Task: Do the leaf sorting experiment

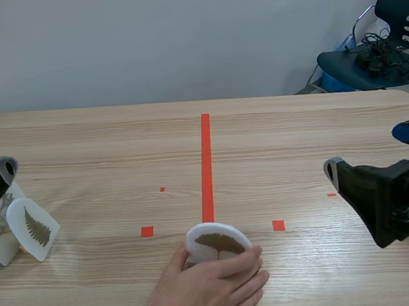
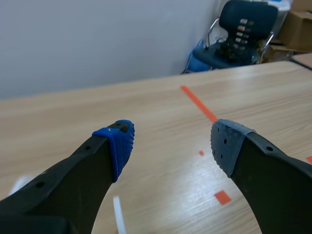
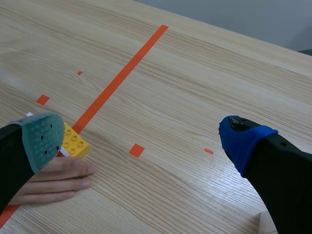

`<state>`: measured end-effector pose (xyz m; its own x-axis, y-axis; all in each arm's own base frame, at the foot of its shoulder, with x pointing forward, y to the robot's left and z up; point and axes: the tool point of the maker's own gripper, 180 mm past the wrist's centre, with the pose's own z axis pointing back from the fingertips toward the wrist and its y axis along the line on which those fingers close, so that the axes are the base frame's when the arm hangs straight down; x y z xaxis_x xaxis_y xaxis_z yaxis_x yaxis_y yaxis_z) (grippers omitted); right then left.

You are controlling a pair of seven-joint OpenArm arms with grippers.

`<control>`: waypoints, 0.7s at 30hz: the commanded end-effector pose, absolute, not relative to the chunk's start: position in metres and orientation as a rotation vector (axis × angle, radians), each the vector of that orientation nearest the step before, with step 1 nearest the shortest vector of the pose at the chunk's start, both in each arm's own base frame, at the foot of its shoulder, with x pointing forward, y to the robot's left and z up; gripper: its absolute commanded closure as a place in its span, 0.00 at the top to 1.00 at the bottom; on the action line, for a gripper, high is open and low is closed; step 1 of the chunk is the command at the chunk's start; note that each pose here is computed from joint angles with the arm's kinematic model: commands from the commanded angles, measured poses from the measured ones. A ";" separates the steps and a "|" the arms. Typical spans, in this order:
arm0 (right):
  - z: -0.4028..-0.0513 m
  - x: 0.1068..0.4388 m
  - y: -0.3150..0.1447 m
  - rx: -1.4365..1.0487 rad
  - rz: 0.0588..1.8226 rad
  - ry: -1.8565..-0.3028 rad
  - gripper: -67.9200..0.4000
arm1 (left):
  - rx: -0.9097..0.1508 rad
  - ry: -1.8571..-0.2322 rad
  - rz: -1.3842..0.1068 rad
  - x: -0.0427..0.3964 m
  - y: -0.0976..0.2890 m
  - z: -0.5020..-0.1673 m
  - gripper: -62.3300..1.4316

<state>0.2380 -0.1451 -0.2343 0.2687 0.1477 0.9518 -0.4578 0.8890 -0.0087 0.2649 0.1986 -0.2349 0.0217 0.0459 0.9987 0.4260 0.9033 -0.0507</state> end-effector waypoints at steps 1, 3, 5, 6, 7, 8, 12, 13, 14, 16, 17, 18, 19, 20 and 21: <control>-0.226 0.243 -0.147 0.286 0.413 -1.275 1.00 | -0.396 -1.570 -0.350 0.260 0.189 -0.215 0.63; -0.226 0.243 -0.147 0.286 0.413 -1.274 1.00 | -0.415 -1.589 -0.418 0.251 0.173 -0.198 0.78; -0.226 0.243 -0.147 0.286 0.413 -1.275 1.00 | -0.434 -1.603 -0.468 0.244 0.158 -0.185 0.94; -0.226 0.243 -0.147 0.286 0.413 -1.275 1.00 | -0.441 -1.600 -0.486 0.240 0.153 -0.181 1.00; -0.226 0.243 -0.147 0.286 0.413 -1.275 1.00 | -0.443 -1.585 -0.504 0.238 0.148 -0.181 1.00; -0.226 0.243 -0.147 0.286 0.413 -1.275 1.00 | -0.444 -1.560 -0.518 0.237 0.144 -0.184 1.00; -0.226 0.243 -0.147 0.286 0.414 -1.274 1.00 | -0.454 -1.457 -0.535 0.234 0.138 -0.207 1.00; -0.226 0.243 -0.147 0.286 0.414 -1.274 1.00 | -0.463 -1.450 -0.532 0.234 0.136 -0.209 1.00; -0.226 0.243 -0.147 0.286 0.414 -1.274 1.00 | -0.470 -1.444 -0.528 0.233 0.135 -0.212 1.00; -0.226 0.243 -0.147 0.287 0.414 -1.274 1.00 | -0.487 -1.437 -0.527 0.232 0.131 -0.214 1.00; -0.226 0.243 -0.147 0.288 0.414 -1.274 1.00 | -0.494 -1.434 -0.528 0.231 0.129 -0.215 1.00; -0.226 0.243 -0.147 0.288 0.414 -1.274 1.00 | -0.498 -1.433 -0.528 0.231 0.128 -0.215 1.00; -0.226 0.243 -0.147 0.288 0.414 -1.273 1.00 | -0.501 -1.431 -0.528 0.231 0.127 -0.216 1.00; -0.226 0.243 -0.146 0.289 0.415 -1.272 1.00 | -0.503 -1.431 -0.528 0.231 0.127 -0.216 1.00; -0.227 0.242 -0.146 0.290 0.415 -1.268 1.00 | -0.505 -1.430 -0.528 0.231 0.126 -0.216 1.00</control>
